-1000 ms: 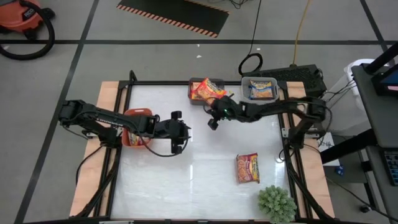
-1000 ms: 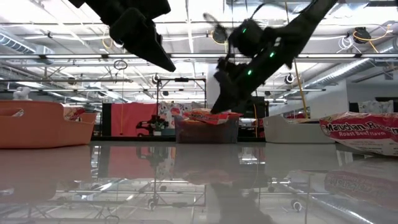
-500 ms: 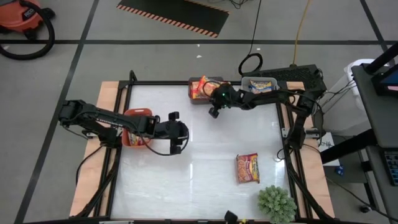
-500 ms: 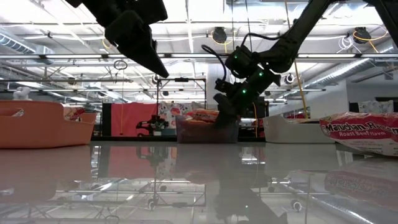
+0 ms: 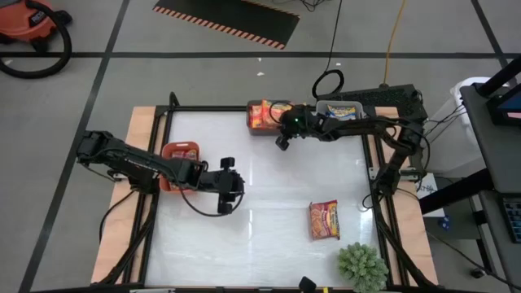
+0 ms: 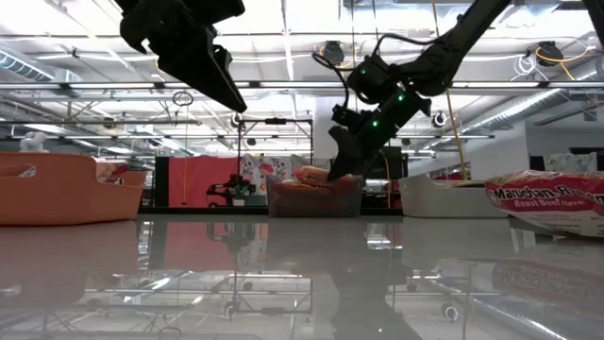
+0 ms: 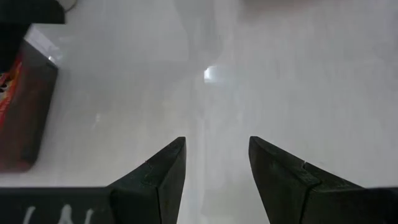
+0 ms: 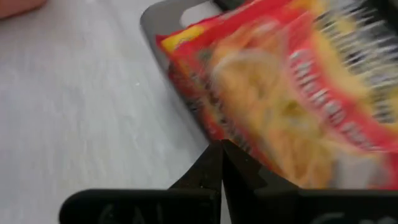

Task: Sort Maruchan noodles
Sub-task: Put the orange noodle pack into the black bin, then put the red noodle pack into the orange bin

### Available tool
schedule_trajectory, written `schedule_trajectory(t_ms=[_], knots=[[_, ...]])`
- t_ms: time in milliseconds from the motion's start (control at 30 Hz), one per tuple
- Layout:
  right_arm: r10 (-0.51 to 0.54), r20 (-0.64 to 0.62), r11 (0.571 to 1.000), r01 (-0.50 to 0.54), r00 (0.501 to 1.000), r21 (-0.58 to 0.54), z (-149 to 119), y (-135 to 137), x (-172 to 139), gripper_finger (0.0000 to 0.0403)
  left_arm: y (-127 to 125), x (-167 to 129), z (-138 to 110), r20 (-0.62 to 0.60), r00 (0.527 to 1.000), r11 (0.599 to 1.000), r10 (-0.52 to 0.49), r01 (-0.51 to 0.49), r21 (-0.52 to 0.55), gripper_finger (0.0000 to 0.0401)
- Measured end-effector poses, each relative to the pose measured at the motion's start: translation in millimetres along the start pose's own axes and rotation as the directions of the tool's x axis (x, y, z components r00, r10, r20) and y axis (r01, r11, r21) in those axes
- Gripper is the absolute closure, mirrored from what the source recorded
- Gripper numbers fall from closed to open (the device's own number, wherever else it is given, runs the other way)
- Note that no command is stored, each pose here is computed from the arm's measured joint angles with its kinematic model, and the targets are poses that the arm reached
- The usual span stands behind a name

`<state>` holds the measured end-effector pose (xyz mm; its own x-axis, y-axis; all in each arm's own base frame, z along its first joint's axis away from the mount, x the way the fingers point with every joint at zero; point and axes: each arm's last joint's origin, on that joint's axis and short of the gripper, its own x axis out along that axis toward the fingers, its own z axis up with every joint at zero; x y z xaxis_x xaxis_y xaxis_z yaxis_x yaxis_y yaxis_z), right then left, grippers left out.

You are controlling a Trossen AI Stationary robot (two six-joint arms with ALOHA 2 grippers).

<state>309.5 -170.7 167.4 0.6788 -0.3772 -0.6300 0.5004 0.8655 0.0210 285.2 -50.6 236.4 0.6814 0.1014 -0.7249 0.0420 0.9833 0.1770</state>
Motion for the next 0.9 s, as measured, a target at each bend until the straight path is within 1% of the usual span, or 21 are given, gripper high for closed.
schedule_trajectory(t_ms=[100,167,233,333,400,500,600,700,800,900], knots=[[-0.071,0.008,0.997,0.071,0.997,-0.021,3.4,-2.0,-6.0,0.0403,-1.8,-0.4,0.3,0.003,1.0,1.0,-0.004,0.004,-0.007,0.0219],[-0.083,0.008,0.996,0.083,0.997,-0.024,3.3,-4.3,-5.9,0.0403,-2.0,-0.5,0.8,0.009,1.0,1.0,-0.004,0.005,-0.022,0.0219],[-0.07,0.0,0.997,0.07,0.998,-0.022,2.5,-4.5,-5.6,0.0403,-3.0,-0.7,1.0,0.011,1.0,0.999,-0.007,0.007,-0.038,0.0219],[-0.018,0.001,1.0,0.018,1.0,-0.024,4.6,-1.2,-10.5,0.0403,-5.3,-1.2,0.9,0.012,1.0,0.999,-0.012,0.013,-0.048,0.0219],[0.013,0.013,0.999,-0.012,1.0,-0.029,9.8,3.6,-20.5,0.0403,-7.1,-1.7,0.9,0.013,1.0,0.999,-0.017,0.017,-0.046,0.0219],[0.032,0.009,0.999,-0.031,0.999,-0.042,17.3,11.6,-45.7,0.0403,-9.3,-2.2,0.6,0.011,1.0,0.999,-0.022,0.022,-0.04,0.0219],[0.055,-0.007,0.998,-0.055,0.998,-0.03,21.9,21.3,-76.0,0.0403,-9.4,-2.2,0.7,0.012,1.0,0.999,-0.022,0.023,-0.039,0.0219],[0.095,-0.04,0.995,-0.093,0.995,0.029,20.7,36.1,-102.4,0.0403,-9.2,-2.2,1.9,0.024,0.999,0.999,-0.022,0.023,-0.035,0.0219],[0.128,-0.1,0.99,-0.122,0.987,0.065,12.8,58.7,-119.3,0.0403,-9.3,-2.2,4.1,0.048,0.999,0.999,-0.022,0.024,-0.039,0.0219],[0.141,-0.156,0.989,-0.132,0.978,0.065,2.1,84.0,-129.3,0.0403,-9.3,-2.3,4.6,0.052,0.998,0.999,-0.022,0.024,-0.039,0.0219]])
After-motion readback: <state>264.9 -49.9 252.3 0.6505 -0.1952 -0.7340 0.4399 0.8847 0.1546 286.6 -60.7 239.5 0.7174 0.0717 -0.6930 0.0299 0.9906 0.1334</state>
